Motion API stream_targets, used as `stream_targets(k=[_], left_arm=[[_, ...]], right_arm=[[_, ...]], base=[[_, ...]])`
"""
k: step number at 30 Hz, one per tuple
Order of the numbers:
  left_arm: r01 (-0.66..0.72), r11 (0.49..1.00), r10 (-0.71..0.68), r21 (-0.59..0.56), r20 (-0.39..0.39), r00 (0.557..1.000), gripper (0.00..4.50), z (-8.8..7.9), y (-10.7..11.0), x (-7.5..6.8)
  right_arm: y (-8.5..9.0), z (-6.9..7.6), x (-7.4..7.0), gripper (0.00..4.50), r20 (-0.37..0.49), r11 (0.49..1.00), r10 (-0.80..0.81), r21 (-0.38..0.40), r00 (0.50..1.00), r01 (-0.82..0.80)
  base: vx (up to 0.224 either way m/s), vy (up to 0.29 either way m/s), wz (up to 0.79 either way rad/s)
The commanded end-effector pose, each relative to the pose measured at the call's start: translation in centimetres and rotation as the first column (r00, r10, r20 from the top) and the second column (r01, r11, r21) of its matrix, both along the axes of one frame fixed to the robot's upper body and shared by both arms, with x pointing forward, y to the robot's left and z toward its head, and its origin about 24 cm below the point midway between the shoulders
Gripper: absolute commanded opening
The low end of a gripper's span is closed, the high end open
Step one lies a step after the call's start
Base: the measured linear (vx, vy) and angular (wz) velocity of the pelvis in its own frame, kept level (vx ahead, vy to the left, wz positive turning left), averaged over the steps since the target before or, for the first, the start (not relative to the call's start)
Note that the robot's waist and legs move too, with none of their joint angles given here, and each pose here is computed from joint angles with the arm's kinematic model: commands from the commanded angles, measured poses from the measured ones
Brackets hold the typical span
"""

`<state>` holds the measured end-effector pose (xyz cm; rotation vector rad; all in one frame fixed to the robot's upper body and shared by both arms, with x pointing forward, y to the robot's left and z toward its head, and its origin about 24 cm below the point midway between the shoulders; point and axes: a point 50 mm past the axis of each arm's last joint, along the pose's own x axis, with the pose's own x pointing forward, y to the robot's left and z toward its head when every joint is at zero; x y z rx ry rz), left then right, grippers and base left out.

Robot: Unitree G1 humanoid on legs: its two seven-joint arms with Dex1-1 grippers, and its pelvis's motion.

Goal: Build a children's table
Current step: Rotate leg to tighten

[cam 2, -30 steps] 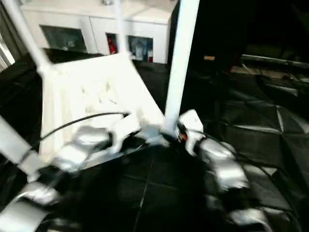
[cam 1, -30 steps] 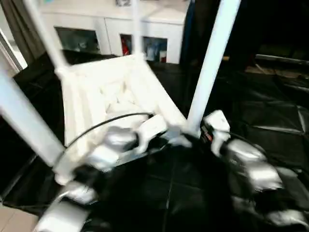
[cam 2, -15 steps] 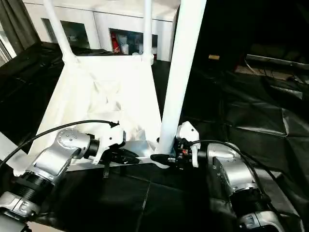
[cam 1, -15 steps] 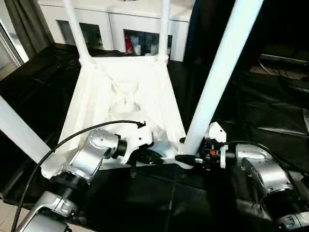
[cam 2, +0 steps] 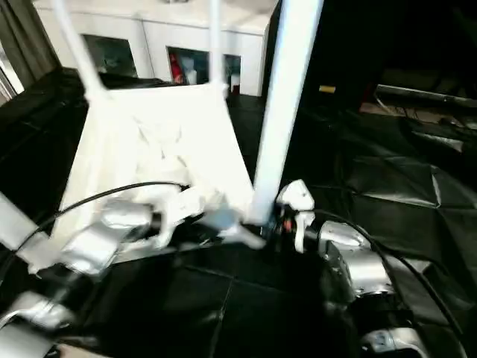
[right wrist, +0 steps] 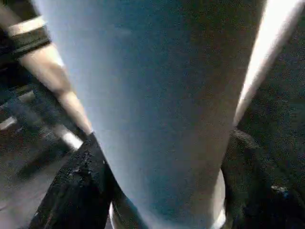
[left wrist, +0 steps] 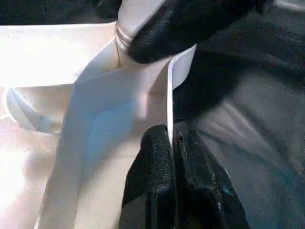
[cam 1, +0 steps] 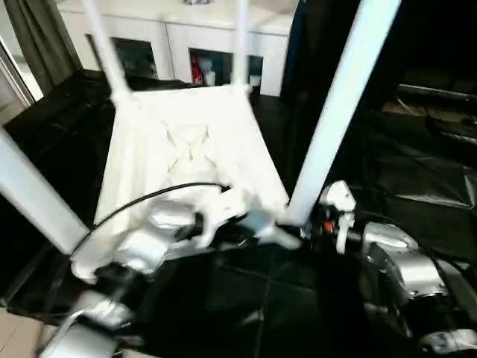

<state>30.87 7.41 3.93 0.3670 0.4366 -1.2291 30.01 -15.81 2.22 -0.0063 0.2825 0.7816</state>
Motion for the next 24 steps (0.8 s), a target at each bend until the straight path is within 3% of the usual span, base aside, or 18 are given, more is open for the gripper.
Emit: stream_targets(k=[1, 5, 7, 10, 12, 13, 15, 20, 24], left_arm=[[-0.175, 0.983, 0.177, 0.052, -0.031, 0.984, 0.00, -2.2, -0.3, 0.2], [-0.203, 0.977, 0.204, 0.064, -0.004, 0.979, 0.00, -2.2, -2.8, 0.3], [-0.177, 0.983, 0.177, 0.056, -0.005, 0.984, 0.00, -2.1, -4.1, 0.0], [-0.154, 0.987, 0.154, 0.051, -0.005, 0.988, 0.00, -2.1, -4.7, -0.2], [-0.138, 0.989, 0.139, 0.054, -0.005, 0.990, 0.00, -2.2, -4.7, -0.3], [-0.129, 0.990, 0.130, 0.057, -0.005, 0.992, 0.00, -2.3, -4.6, -0.3], [-0.116, 0.992, 0.117, 0.056, -0.011, 0.993, 0.00, -2.4, -4.4, -0.3], [-0.039, 0.999, 0.040, 0.037, -0.035, 0.999, 0.00, -2.2, -3.2, -0.6], [0.027, 0.999, -0.025, 0.027, -0.066, 0.997, 0.00, -2.1, -1.8, -1.0]], right_arm=[[1.5, -2.2, -0.5, 2.65, -0.058, 0.994, -0.069, -0.091, 0.996, 0.064], [3.8, -3.1, -0.3, 2.64, -0.047, 0.959, -0.259, -0.134, 0.965, 0.251], [5.5, -2.8, -0.2, 2.64, -0.027, 0.959, -0.260, -0.121, 0.965, 0.255], [5.9, -2.4, 0.0, 2.64, 0.017, 0.964, -0.233, -0.128, 0.972, 0.233], [5.7, -2.1, 0.2, 2.64, 0.011, 0.965, -0.244, -0.093, 0.970, 0.244], [5.5, -1.9, 0.2, 3.12, -0.010, 0.968, -0.248, -0.049, 0.969, 0.247], [5.4, -1.7, 0.2, 3.23, -0.015, 0.972, -0.233, -0.026, 0.972, 0.233], [3.8, -0.8, 0.2, 3.62, 0.013, 0.994, -0.096, -0.051, 0.995, 0.097], [2.2, 0.6, -0.4, 3.62, 0.034, 0.996, 0.089, -0.036, 0.995, -0.087]], base=[[0.000, 0.000, 0.00], [0.000, 0.000, 0.00], [0.000, 0.000, 0.00], [0.000, 0.000, 0.00], [0.000, 0.000, 0.00], [0.000, 0.000, 0.00], [0.000, 0.000, 0.00], [0.000, 0.000, 0.00], [0.000, 0.000, 0.00]])
